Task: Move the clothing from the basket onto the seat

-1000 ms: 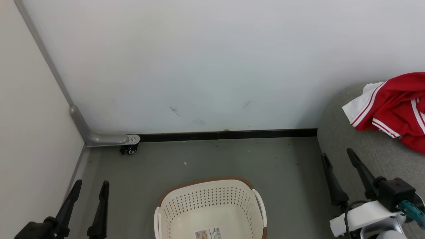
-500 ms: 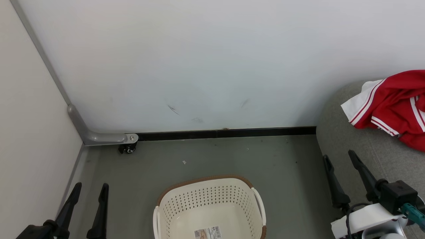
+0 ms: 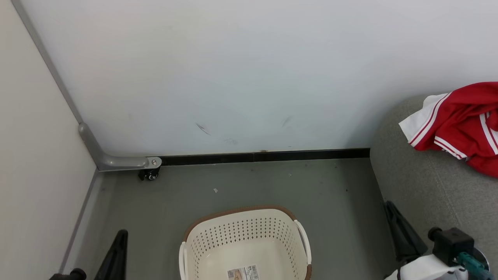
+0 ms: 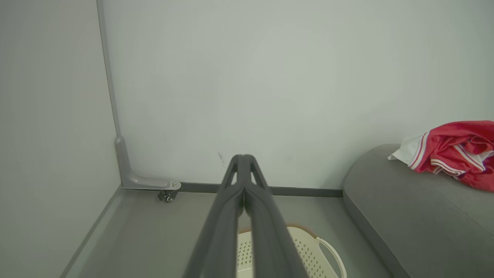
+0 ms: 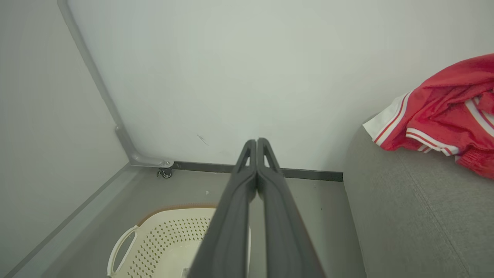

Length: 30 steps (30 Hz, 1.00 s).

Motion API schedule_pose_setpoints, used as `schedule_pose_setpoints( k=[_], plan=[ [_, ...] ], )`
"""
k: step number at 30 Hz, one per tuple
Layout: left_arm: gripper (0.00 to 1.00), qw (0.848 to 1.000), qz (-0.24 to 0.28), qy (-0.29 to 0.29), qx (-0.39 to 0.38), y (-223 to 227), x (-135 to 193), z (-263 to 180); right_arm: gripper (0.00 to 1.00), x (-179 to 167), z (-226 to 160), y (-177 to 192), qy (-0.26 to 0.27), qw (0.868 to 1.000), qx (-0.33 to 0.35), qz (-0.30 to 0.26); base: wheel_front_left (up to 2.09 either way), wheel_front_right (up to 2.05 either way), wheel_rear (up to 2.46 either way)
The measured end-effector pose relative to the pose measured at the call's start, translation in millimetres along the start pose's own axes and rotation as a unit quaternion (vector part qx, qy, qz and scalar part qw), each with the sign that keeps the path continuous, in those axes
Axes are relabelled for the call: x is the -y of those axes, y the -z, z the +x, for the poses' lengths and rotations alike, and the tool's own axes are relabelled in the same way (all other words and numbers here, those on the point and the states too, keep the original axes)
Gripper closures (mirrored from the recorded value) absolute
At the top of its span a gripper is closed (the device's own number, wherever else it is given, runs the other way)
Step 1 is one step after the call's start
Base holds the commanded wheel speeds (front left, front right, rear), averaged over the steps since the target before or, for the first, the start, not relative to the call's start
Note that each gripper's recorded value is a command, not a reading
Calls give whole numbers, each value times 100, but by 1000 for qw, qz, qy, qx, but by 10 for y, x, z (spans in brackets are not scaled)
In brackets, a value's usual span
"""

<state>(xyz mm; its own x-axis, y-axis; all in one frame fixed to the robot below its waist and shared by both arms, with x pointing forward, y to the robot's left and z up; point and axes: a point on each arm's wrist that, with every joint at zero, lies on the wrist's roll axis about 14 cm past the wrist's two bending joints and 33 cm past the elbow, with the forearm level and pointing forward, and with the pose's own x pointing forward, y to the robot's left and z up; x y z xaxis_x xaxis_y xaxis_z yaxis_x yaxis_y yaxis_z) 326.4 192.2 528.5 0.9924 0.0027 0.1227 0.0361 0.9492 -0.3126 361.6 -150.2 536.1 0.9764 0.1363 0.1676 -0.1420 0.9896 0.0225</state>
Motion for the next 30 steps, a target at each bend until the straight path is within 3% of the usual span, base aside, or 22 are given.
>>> schedule_pose_setpoints(
  k=[4, 15, 30],
  plan=[
    [100, 1000, -16, -7, -20, 145, 21, -57, 100, -11, -88, 165, 3, 1000, -26, 10, 0, 0, 0],
    [100, 996, -82, -28, -37, 219, -46, -54, 100, -1, -104, 169, 17, 996, -23, 84, 0, 0, 0],
    [100, 981, -174, -53, -63, 349, -111, -3, 100, 164, -125, 288, 64, 974, -41, 215, 0, 0, 0]
  ],
)
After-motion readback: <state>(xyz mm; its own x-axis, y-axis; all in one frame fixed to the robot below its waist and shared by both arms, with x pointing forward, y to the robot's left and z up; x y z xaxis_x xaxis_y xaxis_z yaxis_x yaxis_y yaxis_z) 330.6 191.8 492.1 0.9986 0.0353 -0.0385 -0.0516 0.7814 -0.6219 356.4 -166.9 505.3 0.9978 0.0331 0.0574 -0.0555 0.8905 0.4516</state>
